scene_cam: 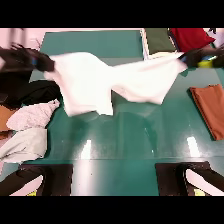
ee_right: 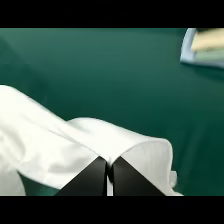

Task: Fold the shirts.

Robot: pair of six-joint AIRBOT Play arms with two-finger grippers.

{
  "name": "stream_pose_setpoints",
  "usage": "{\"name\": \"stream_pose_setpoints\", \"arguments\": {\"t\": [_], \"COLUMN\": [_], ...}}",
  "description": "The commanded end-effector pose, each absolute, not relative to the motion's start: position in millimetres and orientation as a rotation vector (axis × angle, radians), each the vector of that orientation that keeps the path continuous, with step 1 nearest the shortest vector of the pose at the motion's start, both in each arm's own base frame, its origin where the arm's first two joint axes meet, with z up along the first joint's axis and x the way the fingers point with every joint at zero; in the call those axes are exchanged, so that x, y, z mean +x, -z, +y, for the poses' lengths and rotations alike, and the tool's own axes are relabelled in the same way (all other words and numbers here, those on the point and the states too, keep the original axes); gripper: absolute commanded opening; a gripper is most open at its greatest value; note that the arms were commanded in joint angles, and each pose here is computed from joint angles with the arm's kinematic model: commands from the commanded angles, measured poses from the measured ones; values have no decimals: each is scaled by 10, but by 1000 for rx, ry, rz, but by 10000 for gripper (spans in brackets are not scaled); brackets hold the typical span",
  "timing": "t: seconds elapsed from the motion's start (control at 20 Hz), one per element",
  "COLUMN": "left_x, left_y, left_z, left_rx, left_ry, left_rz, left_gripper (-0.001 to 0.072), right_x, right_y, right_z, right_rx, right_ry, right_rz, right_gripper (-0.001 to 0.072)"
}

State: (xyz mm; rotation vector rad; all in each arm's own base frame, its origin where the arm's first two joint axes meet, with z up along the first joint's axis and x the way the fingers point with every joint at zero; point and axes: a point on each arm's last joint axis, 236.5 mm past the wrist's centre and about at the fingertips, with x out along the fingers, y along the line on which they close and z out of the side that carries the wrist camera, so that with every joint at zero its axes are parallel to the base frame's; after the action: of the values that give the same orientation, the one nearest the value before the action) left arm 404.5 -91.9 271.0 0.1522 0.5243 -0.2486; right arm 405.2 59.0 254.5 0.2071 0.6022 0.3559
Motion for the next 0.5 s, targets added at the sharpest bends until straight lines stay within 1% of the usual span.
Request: {"name": "stream_pose_setpoints", "arguments": {"t": [0.0, 0.15, 0.25, 0.35, 0.45], "left_x": [3496, 2931, 2635, 2436, 2388], "left_y": [-3935, -4638, -4892, -5039, -5055], "left_z": [-711, -612, -599, -625, -729], "left_rx": [152, 123, 102, 82, 60], "left_ry": [207, 207, 225, 251, 299], "left_rz": [248, 67, -8, -55, -58], "left_gripper": [25, 24, 25, 24, 24], "right_x": [3465, 3030, 2821, 2707, 2735], "right_y": [-3648, -4195, -4436, -4577, -4555], "right_z": [313, 174, 81, 14, -38], "right_rx": [102, 40, 7, -15, 3], "right_ry": [-271, -191, -131, -89, -77], "right_rz": [372, 250, 197, 172, 195], "right_gripper": [17, 17, 16, 16, 16]}}
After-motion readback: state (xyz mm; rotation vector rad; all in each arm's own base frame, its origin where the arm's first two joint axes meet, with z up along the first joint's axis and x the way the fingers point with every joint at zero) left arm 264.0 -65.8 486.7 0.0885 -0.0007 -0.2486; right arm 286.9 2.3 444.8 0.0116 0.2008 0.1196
